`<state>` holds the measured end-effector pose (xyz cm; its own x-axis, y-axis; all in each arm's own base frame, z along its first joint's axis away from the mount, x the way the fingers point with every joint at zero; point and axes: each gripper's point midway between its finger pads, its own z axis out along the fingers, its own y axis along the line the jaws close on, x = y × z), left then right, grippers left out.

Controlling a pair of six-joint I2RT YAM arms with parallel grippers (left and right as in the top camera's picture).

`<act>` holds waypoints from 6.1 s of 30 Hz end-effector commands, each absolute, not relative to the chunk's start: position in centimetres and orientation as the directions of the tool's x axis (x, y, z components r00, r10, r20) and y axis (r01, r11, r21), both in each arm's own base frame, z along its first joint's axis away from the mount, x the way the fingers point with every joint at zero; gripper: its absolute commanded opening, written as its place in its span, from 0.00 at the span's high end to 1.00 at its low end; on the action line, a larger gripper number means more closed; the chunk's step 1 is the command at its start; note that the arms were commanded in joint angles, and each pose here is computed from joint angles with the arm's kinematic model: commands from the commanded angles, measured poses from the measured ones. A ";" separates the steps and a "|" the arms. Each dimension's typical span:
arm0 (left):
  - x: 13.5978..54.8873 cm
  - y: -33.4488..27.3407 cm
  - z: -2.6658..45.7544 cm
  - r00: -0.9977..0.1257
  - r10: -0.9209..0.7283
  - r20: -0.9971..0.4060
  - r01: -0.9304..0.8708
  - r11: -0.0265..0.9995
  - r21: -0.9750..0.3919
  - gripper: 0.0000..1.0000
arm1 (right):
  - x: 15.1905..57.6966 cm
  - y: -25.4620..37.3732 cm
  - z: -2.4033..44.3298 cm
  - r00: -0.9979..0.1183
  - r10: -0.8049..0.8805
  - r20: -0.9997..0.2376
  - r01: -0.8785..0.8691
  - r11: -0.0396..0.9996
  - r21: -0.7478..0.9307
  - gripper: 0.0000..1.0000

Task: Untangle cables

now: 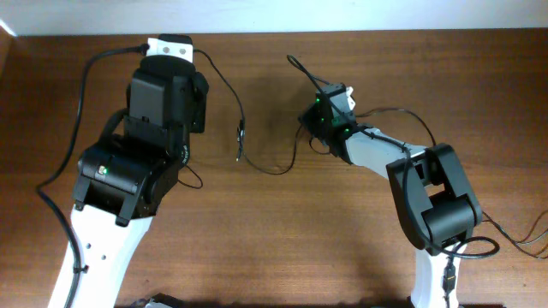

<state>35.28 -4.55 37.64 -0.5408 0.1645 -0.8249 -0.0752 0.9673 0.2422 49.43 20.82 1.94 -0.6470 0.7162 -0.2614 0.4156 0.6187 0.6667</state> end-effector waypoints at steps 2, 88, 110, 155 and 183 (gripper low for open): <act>35.1 -4.8 37.9 -0.534 0.170 -0.828 -0.052 0.971 0.233 1.00 | 51.1 16.8 1.3 -0.603 0.765 -0.227 0.462 0.567 0.682 0.96; 33.7 -13.0 31.4 -0.557 0.512 -0.654 0.551 0.817 0.171 1.00 | 53.5 13.4 14.7 -0.740 0.257 -0.621 -0.448 0.500 0.741 0.01; 34.7 -5.8 31.0 -0.720 0.200 -0.664 0.330 0.941 -0.075 1.00 | 49.2 30.5 27.4 -0.081 -0.116 -0.990 -0.757 0.653 -0.015 0.01; 39.3 -8.5 31.8 -0.719 -0.117 -0.685 0.159 0.932 -0.326 1.00 | 34.7 41.0 31.2 0.022 -0.127 -0.992 -0.978 0.201 -0.048 0.01; 38.9 -9.2 31.8 -0.753 -0.389 -0.530 -0.048 0.837 -0.546 0.54 | 36.7 40.4 31.0 -0.017 -0.135 -0.991 -0.947 0.321 -0.027 0.96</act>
<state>38.93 -8.86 31.95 -0.7438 -0.3938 -0.5401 -0.0524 0.8399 -0.5402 36.67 40.45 29.36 -0.0432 -0.1538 -0.9872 -0.9532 0.3023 -0.0054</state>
